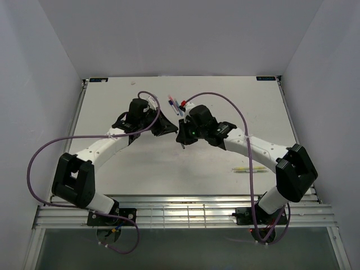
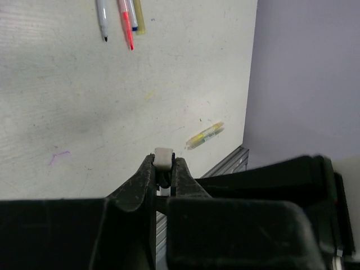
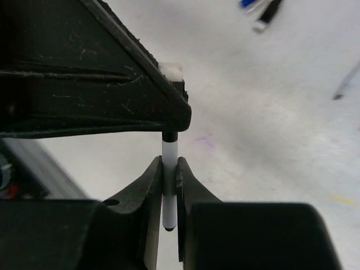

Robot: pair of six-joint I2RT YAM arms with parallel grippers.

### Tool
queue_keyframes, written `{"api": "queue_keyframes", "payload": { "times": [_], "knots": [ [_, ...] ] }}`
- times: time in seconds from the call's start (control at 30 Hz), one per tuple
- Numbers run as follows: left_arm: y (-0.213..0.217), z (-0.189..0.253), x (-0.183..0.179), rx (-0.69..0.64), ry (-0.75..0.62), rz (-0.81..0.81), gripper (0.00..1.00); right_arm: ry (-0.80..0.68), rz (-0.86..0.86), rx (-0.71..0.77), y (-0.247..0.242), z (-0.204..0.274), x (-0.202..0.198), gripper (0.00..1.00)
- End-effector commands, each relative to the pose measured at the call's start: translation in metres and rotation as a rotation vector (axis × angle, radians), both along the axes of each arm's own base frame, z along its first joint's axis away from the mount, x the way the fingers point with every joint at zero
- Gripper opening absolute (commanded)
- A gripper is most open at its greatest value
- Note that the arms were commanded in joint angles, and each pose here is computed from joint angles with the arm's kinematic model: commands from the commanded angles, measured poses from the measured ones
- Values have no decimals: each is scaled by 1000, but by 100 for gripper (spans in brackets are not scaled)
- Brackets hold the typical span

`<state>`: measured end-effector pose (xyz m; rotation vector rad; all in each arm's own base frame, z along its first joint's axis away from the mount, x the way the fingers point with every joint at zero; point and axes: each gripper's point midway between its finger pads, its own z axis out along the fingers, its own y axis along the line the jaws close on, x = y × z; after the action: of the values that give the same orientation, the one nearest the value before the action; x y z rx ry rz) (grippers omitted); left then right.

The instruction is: Open the pen caps

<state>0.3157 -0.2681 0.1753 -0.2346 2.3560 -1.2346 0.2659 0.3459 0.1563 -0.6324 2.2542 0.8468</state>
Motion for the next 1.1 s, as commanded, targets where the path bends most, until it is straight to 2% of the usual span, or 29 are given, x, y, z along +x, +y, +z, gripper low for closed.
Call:
{"api": "queue_keyframes", "payload": {
  "times": [0.0, 0.03, 0.13, 0.27, 0.33, 0.37, 0.43, 0.47, 0.5, 0.53, 0.6, 0.67, 0.7, 0.77, 0.83, 0.9, 0.93, 0.97, 1.0, 1.03, 1.07],
  "knots": [
    [2, 8, 22, 87, 26, 38, 0, -260, -222, -364, -35, -3, 39, 8],
    [6, -3, 33, 128, 49, 71, 0, -302, -258, -406, -39, 1, 45, 8],
    [7, 7, 57, 111, 51, 102, 0, -400, -358, -561, -58, -3, 60, 8],
    [9, 24, 86, 61, 22, 69, 0, -386, -313, -571, -51, -14, 60, 8],
    [10, 33, 92, 39, -26, 40, 0, -335, -258, -487, -44, -15, 60, 8],
    [12, 46, 97, 0, -86, 17, 0, -288, -133, -337, -17, -13, 51, 8],
    [18, 45, 92, -27, -136, -14, 0, -250, -59, -218, -15, -12, 43, 8],
    [20, 55, 95, -53, -204, -18, 0, -234, -6, -136, -5, -6, 38, 8],
    [22, 67, 87, -70, -246, -29, 0, -208, 3, -109, -12, -8, 38, 8],
    [26, 55, 80, -66, -236, -27, 0, -186, 21, -81, -11, -9, 35, 8],
    [28, 71, 71, -83, -327, -37, 0, -144, 74, 2, -13, -9, 32, 8],
    [34, 60, 61, -61, -340, -43, 0, -63, 150, 125, -6, -3, 17, 8],
    [39, 58, 60, -44, -353, -27, 0, -72, 155, 187, -6, 6, 21, 8],
    [48, 55, 55, -8, -365, -7, 0, -8, 168, 237, -7, -1, 10, 8],
    [62, 51, 62, 53, -360, 70, 0, -6, 138, 210, -11, -8, 12, 8],
    [79, 37, 65, 140, -262, 159, 0, -14, 83, 144, -19, -19, 19, 8],
    [96, 29, 75, 213, -227, 258, 0, -37, -54, 6, -41, -38, 35, 8],
    [108, 13, 72, 252, -123, 317, 0, -85, -140, -102, -53, -39, 45, 8],
    [116, 15, 78, 265, -94, 366, 0, -151, -178, -205, -58, -41, 44, 8],
    [121, 10, 79, 273, -53, 398, 0, -239, -347, -387, -93, -42, 59, 8],
    [124, 4, 82, 253, -7, 419, 0, -282, -394, -443, -99, -37, 62, 8]
  ]
}}
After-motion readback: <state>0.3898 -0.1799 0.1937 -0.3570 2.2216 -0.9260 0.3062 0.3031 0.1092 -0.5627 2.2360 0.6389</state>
